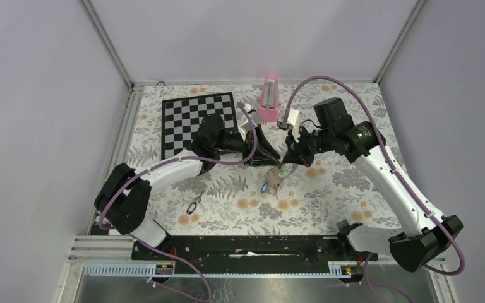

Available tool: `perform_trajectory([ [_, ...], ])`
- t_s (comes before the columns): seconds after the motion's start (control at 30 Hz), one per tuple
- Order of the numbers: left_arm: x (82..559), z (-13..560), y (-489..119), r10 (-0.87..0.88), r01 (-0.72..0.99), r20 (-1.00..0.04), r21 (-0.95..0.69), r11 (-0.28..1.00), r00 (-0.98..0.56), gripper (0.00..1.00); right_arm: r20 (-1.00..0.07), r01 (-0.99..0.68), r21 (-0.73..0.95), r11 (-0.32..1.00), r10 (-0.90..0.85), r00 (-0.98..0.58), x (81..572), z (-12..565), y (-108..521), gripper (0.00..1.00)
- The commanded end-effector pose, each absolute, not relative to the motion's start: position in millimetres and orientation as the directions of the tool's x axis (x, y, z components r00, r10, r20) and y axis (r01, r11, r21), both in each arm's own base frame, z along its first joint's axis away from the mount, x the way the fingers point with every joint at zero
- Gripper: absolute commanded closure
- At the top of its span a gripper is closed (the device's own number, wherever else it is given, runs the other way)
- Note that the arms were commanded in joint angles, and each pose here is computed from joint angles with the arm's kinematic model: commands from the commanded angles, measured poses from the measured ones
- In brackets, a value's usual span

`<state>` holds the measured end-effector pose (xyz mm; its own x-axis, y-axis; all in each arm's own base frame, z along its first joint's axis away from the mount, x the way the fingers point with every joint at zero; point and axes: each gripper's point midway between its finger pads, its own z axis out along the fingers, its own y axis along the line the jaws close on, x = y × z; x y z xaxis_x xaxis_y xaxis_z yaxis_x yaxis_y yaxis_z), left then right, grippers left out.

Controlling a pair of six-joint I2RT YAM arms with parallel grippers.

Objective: Put the keys on the keyring

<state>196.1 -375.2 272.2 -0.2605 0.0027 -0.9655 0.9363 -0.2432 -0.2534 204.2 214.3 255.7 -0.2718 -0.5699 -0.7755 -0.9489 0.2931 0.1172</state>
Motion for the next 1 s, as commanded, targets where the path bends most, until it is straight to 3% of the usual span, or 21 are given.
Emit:
perform_trajectory([
  [0.0, 200.8, 293.4, -381.4, -0.050, 0.951, -0.979, -0.178, -0.254, -0.197, 0.72, -0.802, -0.959, 0.082, 0.272, -0.553, -0.226, 206.6, 271.4, 220.4, 1.00],
  [0.4, 199.2, 292.4, -383.6, -0.053, 0.945, -0.976, -0.188, -0.266, -0.209, 0.88, -0.804, -0.958, 0.093, 0.270, -0.548, -0.233, 205.2, 267.0, 221.5, 1.00],
  [0.53, 197.3, 295.8, -383.0, -0.065, 0.944, -0.976, -0.184, -0.276, -0.209, 1.00, -0.801, -0.957, 0.097, 0.273, -0.550, -0.238, 204.7, 262.5, 220.9, 1.00],
  [0.77, 181.9, 307.1, -371.2, -0.113, 0.932, -0.971, -0.165, -0.324, -0.211, 1.00, -0.825, -0.959, 0.037, 0.282, -0.533, -0.189, 202.7, 263.0, 215.7, 0.71],
  [0.97, 172.1, 311.9, -365.3, -0.134, 0.921, -0.965, -0.167, -0.351, -0.226, 1.00, -0.853, -0.969, 0.013, 0.247, -0.504, -0.140, 195.7, 269.0, 214.7, 0.59],
])
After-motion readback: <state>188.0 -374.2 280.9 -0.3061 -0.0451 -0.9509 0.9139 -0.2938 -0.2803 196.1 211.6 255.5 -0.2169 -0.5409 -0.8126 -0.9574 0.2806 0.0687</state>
